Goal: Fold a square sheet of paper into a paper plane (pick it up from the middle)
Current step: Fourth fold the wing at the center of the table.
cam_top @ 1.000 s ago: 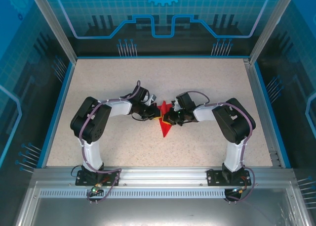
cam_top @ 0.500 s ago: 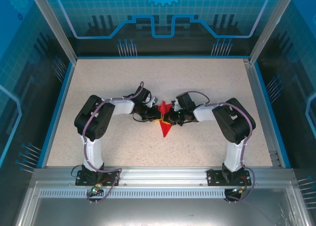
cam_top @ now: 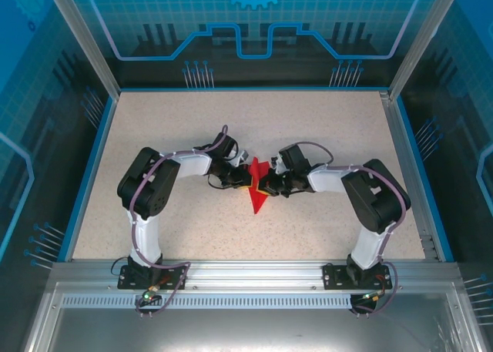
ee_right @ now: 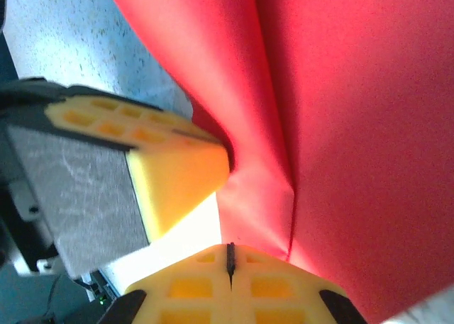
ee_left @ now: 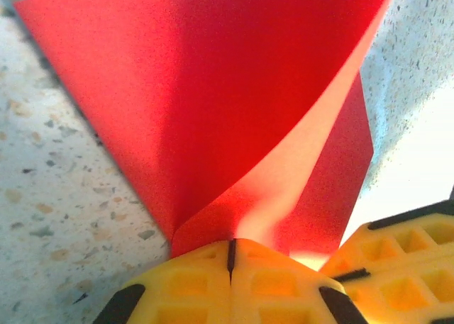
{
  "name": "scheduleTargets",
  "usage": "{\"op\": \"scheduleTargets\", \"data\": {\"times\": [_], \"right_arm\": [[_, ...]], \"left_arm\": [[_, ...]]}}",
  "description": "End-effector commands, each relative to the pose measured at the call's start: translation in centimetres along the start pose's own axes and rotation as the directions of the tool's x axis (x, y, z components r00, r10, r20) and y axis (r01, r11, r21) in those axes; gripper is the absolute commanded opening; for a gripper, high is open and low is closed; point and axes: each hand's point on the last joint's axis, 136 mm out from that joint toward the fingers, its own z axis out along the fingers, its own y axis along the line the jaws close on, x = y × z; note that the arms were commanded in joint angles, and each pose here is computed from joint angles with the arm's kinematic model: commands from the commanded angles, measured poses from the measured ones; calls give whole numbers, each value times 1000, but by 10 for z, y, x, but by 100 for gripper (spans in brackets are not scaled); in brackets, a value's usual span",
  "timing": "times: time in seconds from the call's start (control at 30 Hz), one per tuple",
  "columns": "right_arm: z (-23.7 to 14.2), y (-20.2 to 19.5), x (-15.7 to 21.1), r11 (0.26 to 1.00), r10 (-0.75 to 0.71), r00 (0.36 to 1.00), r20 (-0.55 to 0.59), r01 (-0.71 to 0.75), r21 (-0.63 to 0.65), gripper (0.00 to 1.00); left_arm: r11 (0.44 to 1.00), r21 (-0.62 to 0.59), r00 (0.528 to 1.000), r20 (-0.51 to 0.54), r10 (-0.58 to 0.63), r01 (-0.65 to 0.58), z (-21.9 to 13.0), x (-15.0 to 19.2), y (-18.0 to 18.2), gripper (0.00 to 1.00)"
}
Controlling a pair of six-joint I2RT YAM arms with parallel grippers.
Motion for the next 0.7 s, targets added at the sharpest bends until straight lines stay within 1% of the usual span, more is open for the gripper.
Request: {"op": "scheduleTargets", "data": {"times": [0.0, 0.1, 0.23, 0.67], "right_arm": [[-3, -7, 21, 999, 0, 999, -39, 2, 33, 0], [-1, -13, 33, 999, 6, 998, -59, -3, 50, 0], [3, -15, 39, 999, 10, 998, -70, -7, 46, 0], [12, -3, 31, 1000, -11, 998, -63, 11, 9, 0]], "left_arm": [[983, -176, 995, -71, -65, 52, 15, 25, 50, 0], [983, -178, 995, -77, -65, 50, 16, 26, 52, 0], [982, -180, 995, -81, -65, 49, 17, 28, 53, 0], [979, -195, 993, -95, -72, 52, 19, 34, 60, 0]]}}
